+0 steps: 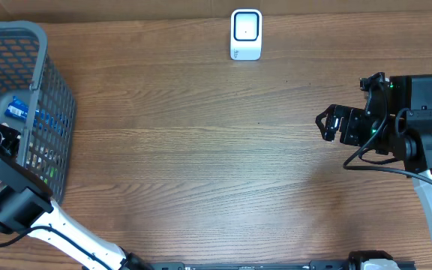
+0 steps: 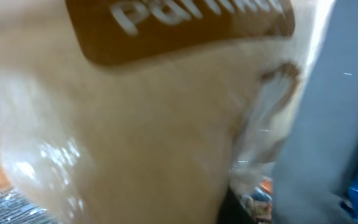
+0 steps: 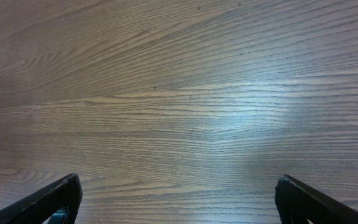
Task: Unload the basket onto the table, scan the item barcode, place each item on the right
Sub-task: 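Reach the left gripper into the basket and grasp a clear snack bag, then lift the clear bag out with the left gripper and drop it mid-table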
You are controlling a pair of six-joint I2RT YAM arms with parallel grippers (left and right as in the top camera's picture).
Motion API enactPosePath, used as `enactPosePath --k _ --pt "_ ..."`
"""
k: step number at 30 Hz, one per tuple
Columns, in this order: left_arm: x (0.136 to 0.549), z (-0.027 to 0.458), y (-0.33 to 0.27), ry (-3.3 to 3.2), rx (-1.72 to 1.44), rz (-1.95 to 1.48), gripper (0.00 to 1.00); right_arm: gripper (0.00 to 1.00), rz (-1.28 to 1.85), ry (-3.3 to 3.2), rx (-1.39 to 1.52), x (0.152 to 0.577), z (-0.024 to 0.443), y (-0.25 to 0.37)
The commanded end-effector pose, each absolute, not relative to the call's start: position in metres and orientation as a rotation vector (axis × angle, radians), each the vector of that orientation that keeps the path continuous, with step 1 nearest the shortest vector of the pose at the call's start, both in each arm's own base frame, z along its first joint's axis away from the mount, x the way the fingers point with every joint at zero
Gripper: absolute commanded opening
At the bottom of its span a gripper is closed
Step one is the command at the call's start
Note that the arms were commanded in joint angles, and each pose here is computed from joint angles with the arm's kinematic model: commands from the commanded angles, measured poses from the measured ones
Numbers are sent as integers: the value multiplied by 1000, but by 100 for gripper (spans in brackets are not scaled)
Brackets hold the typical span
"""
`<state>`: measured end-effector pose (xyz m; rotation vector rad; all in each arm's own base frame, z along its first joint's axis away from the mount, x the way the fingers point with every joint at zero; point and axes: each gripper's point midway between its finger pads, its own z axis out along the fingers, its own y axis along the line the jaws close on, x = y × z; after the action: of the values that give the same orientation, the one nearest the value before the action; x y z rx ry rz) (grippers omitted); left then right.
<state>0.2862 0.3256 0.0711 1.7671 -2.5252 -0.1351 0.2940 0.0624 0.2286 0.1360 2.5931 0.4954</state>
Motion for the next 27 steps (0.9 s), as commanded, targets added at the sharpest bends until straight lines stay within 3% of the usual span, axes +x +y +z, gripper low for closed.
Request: enactPosePath --k 1,7,12,15,18,23,27 --pt "285 83 329 -2559 1737 -193 4 100 499 2566 122 297 238 64" --pt "292 152 335 -2679 1835 -257 4 100 499 2558 119 299 239 64" --pt "291 247 328 -2852 1966 -353 4 100 499 2554 118 299 239 64" --pt "289 324 297 -3050 2034 -367 4 100 499 2545 116 301 241 64" --pt "288 366 266 -3200 2021 -369 4 100 503 2537 113 303 242 65" --pt "303 391 195 -3426 1772 -241 4 100 502 2533 112 303 242 65" --pt "334 368 120 -3522 1345 -22 4 100 502 2522 109 306 244 65"
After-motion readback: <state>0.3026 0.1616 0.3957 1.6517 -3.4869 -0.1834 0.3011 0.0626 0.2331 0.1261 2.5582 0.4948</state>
